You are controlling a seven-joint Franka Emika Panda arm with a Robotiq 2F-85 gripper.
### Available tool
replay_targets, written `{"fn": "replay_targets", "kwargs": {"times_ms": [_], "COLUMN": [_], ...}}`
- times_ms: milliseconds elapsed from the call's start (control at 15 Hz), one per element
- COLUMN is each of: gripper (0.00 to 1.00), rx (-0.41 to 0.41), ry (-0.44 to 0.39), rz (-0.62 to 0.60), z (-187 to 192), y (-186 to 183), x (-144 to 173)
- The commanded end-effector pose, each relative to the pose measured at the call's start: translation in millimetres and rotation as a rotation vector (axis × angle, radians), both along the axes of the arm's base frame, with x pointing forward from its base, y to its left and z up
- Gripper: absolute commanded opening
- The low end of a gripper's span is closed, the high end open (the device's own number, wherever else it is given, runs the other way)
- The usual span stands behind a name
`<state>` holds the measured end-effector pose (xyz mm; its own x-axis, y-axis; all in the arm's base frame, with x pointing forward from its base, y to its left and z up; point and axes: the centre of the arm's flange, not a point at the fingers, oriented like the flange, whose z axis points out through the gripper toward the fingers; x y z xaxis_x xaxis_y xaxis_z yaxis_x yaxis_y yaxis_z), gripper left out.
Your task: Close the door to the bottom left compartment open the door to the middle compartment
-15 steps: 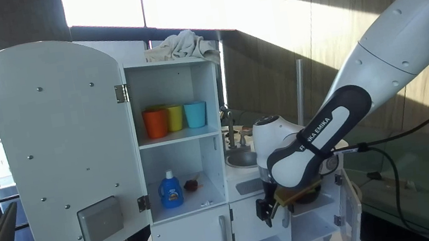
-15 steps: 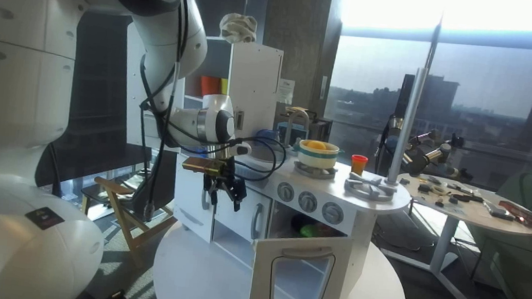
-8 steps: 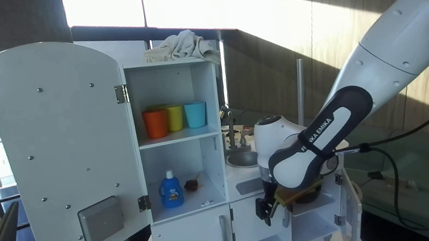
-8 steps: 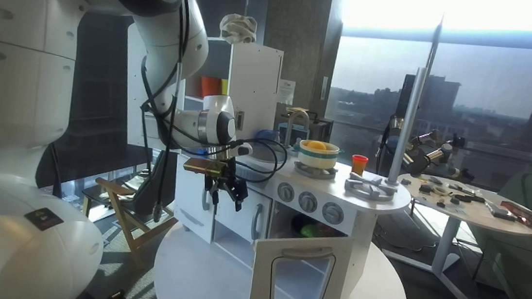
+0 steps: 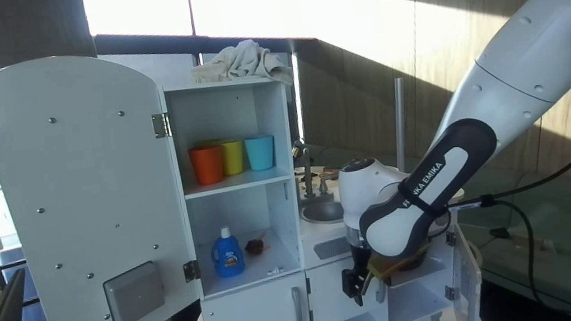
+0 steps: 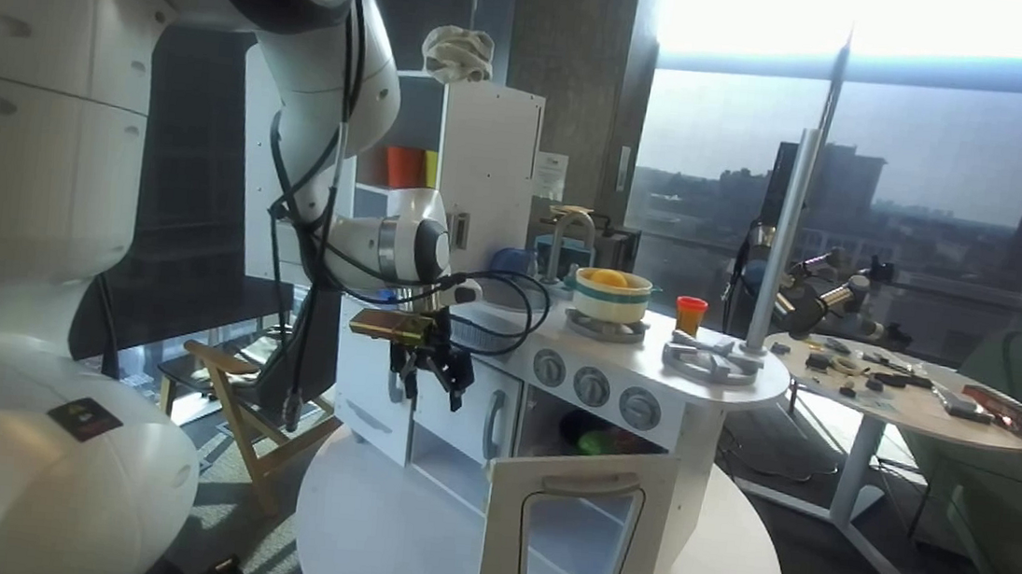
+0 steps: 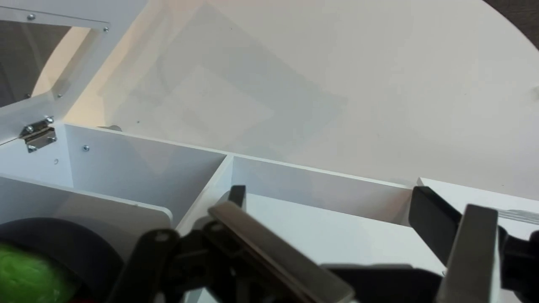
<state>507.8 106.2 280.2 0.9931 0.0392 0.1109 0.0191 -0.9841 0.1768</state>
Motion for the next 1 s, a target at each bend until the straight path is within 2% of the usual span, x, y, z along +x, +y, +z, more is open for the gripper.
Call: {"fn": "replay_targets", "kwargs": {"times_ms": [0, 200, 667, 933], "gripper": [1.0, 1.0, 1.0, 1.0], "rx": [-0.005, -0.021, -0.041, -0.019], "ry": [-0.036, -0.042, -0.148, -0.174], "rz": [0.027, -0.005, 0.091, 0.119], "z": [-10.9, -23.7, -38.9, -41.4], "y": [-19.6, -40.0, -69.6, -74.1], "x": [-4.4, 0.3, 13.8, 15.8]}}
